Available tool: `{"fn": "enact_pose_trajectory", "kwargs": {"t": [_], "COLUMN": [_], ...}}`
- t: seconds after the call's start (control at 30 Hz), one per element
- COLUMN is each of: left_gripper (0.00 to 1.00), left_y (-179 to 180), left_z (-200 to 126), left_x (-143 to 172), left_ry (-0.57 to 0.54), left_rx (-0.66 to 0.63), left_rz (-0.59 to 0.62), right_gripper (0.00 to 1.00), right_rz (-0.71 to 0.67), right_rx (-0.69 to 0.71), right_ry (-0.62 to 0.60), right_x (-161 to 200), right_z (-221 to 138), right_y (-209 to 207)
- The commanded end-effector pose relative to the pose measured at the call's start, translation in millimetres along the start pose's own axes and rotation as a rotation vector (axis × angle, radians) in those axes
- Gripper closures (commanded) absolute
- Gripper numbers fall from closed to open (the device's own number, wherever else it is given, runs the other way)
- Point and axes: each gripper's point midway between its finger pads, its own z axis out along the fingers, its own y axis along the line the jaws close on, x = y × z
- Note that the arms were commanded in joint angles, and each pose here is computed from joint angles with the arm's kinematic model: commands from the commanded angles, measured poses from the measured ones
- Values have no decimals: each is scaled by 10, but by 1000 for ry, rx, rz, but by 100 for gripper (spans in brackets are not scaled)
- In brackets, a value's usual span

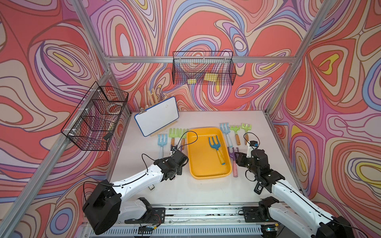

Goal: Take the hand rake out of the storage box
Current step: Place the rake at the center of the board.

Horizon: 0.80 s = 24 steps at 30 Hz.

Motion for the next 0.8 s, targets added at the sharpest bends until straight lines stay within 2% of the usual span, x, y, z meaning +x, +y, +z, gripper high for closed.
{"fn": "enact_pose_trajectory", "kwargs": {"t": [0.0, 0.4, 0.77], "left_gripper": [85, 84, 84], "left_y": [-6, 94, 116], "left_z": [75, 231, 368], "left_x": [22, 107, 197], "left_ry": [12, 63, 110], "left_rx": [7, 7, -15], "left_rz": [-17, -46, -20], "right_gripper": [47, 47, 47], "right_rz": [-4, -6, -5], "right_rx": [-14, -15, -15], "right_ry": [-27, -26, -26], "right_x": [-93, -91, -96], "right_z": [-15, -15, -11], "right_y": [40, 42, 44]}}
